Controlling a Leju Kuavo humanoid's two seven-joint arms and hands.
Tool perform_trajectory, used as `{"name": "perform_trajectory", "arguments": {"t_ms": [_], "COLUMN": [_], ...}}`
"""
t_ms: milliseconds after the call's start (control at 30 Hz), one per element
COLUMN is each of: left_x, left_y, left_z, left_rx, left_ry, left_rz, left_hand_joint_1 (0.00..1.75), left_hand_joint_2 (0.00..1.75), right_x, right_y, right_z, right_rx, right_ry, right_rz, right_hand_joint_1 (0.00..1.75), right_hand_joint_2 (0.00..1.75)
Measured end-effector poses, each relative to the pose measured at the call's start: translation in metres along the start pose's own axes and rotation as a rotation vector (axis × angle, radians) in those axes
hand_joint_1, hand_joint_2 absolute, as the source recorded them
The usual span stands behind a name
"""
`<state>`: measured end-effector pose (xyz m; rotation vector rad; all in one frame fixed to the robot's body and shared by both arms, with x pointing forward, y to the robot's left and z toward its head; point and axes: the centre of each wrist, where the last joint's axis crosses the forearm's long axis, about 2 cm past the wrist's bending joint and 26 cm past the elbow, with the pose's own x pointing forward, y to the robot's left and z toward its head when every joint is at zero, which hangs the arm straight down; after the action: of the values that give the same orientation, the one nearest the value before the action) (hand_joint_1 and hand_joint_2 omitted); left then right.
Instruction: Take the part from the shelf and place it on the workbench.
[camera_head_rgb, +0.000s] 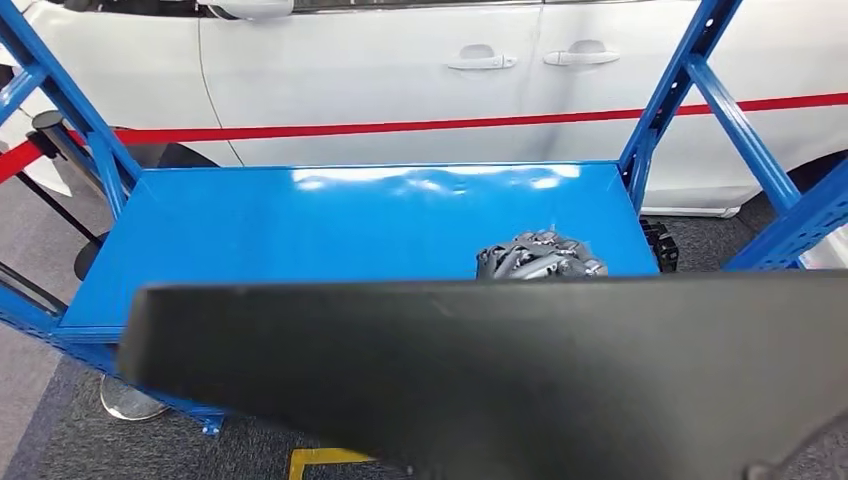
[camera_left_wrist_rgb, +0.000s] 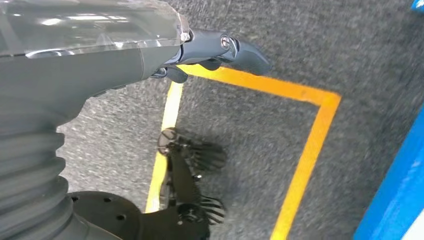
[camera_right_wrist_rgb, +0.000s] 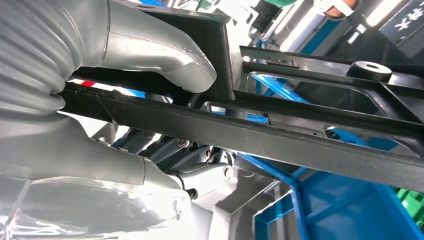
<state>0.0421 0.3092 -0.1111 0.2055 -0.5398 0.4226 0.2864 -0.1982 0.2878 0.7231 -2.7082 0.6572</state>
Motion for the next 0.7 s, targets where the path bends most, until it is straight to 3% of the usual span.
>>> {"name": "perform_trajectory", "arguments": {"t_ms": [700], "left_x": [-0.001], "left_y": [-0.002], "left_z": [0.001], "left_rx": [-0.005], "left_ry": [0.037], "left_rz": [-0.011], "left_hand_joint_1": [0.0], "left_hand_joint_2": [1.75], "right_x": [0.019], "right_y": [0.0], "right_z": [0.005], "right_rx": [0.036], "right_ry": [-0.001], "right_rz": [0.056], "right_hand_joint_1": [1.64], "right_hand_joint_2": [1.75]}}
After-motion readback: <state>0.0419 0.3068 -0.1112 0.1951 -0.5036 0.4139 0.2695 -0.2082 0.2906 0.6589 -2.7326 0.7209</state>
